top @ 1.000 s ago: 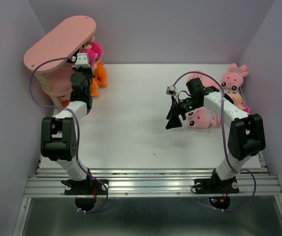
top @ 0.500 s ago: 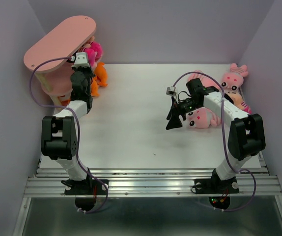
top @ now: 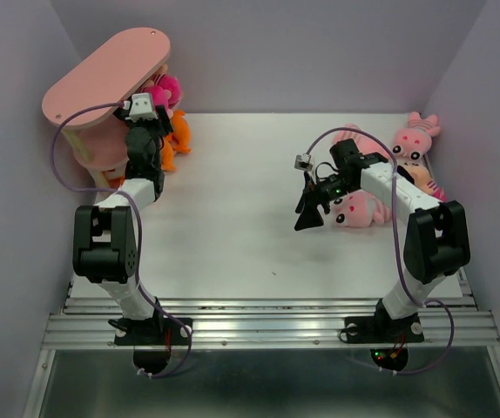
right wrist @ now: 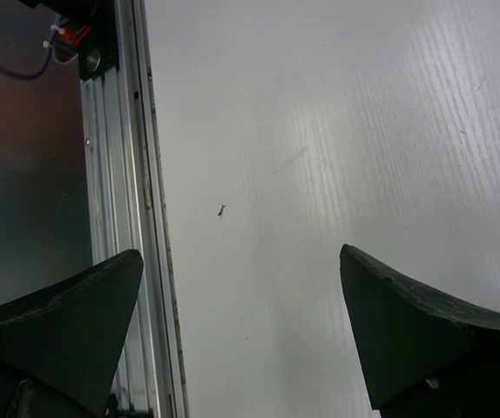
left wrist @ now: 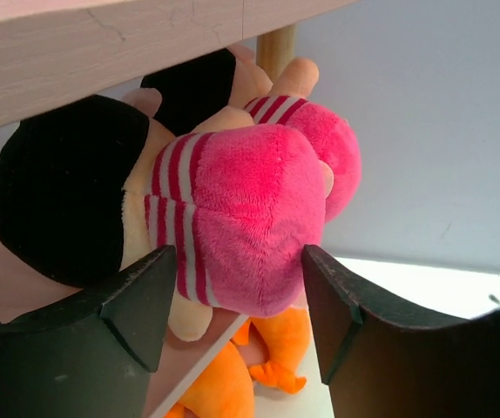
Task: Place and organize the stuffed toys onto the shelf
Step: Place the stuffed toy onto shelf
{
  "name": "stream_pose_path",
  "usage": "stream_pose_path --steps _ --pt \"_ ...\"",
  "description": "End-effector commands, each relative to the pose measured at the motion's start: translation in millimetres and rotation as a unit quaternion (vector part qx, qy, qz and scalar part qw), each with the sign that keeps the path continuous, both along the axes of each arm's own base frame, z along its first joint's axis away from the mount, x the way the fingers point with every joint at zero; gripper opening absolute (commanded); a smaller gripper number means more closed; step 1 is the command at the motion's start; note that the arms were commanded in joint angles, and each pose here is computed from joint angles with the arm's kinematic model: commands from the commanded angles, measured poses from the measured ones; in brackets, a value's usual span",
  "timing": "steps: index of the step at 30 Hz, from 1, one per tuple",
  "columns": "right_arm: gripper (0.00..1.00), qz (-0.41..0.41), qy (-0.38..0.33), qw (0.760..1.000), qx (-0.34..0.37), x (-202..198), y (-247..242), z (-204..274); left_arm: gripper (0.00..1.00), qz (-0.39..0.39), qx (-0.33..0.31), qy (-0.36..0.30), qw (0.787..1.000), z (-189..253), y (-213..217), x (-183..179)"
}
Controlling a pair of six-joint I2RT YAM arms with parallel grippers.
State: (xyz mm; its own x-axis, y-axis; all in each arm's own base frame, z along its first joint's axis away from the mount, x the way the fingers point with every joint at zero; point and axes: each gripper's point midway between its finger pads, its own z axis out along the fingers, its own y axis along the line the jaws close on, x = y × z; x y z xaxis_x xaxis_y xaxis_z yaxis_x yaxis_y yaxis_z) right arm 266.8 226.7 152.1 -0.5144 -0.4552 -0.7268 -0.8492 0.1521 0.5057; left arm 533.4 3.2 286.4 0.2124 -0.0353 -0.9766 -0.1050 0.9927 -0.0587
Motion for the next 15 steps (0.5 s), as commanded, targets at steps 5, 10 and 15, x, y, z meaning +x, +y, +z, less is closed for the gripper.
stream_pose_path --steps 5,10,15 --pt "1.0 0.004 -0.016 1.0 0.009 6 1 8 0.8 0.012 -0.01 -0.041 0.999 32 7 -18" --pt "1.0 0.004 -0.017 1.0 0.008 6 0 8 0.93 0.014 -0.014 -0.04 0.999 34 7 -26" --pt "1.0 0.005 -0.016 1.0 0.008 5 0 8 0.99 0.007 -0.013 -0.046 0.999 41 6 -38"
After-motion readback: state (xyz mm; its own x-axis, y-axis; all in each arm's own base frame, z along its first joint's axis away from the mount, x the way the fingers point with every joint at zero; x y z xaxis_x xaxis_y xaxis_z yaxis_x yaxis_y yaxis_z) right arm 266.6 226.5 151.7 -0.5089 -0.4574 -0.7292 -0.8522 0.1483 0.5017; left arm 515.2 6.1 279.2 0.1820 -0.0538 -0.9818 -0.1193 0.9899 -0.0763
